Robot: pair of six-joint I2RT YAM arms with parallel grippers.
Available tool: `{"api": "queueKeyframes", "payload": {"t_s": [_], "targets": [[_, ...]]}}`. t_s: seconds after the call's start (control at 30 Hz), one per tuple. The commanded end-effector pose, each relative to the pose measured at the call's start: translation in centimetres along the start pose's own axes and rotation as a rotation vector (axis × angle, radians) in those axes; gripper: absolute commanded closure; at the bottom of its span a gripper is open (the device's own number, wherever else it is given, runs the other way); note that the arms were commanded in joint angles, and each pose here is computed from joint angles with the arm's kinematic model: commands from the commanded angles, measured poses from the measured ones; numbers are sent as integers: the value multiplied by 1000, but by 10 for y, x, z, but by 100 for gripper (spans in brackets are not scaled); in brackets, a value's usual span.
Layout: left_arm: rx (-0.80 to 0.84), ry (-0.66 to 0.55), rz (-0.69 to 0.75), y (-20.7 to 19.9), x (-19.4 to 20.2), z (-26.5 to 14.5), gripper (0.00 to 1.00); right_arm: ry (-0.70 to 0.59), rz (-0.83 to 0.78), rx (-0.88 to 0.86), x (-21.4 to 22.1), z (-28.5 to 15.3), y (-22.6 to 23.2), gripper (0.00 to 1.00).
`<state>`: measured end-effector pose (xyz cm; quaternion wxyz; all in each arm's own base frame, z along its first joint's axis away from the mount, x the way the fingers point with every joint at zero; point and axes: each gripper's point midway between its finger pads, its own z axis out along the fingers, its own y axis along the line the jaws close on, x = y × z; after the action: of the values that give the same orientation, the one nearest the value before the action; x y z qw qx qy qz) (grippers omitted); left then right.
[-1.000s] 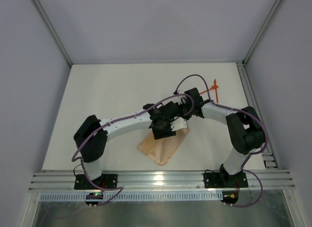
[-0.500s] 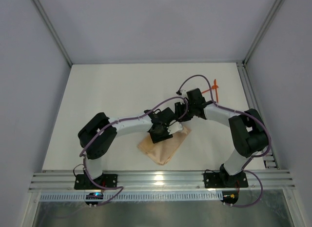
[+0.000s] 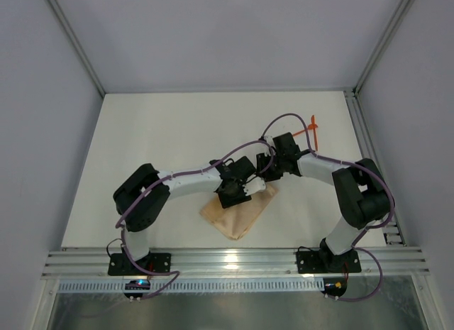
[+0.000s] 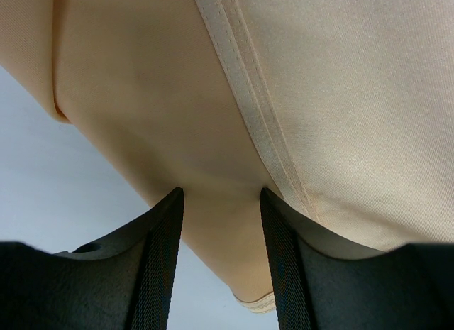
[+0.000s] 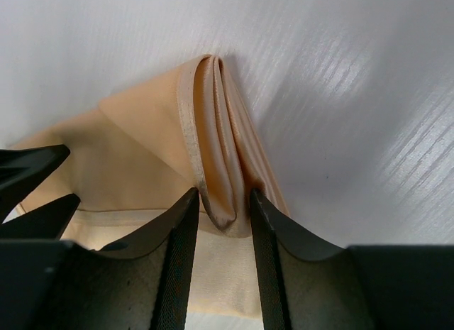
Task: Fold the napkin into a case and place the utensils inside
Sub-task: Fold the lower triangle-folded napkin at the center of the board.
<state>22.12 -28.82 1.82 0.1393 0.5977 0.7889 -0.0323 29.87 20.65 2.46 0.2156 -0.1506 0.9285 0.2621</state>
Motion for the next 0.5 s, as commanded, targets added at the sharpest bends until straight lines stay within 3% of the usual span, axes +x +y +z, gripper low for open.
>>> {"api": "queueKeyframes", "payload": {"t_s": [0.0,0.17,0.3,0.4,0.47], "targets": [[22,15,-2,-6,9,7,50,-21,-2,42,-4,-7,-6,60],[21,13,0,-6,8,6,50,-12,0,23,-2,-7,-3,61],[13,-4,18,-2,0,-1,49,-1,9,5,0,-3,-1,88],[20,-12,34,0,-10,-19,48,-9,9,-6,-4,-3,1,96],[27,-5,72,-2,-16,-37,47,-18,10,-12,-8,-3,0,97]]}}
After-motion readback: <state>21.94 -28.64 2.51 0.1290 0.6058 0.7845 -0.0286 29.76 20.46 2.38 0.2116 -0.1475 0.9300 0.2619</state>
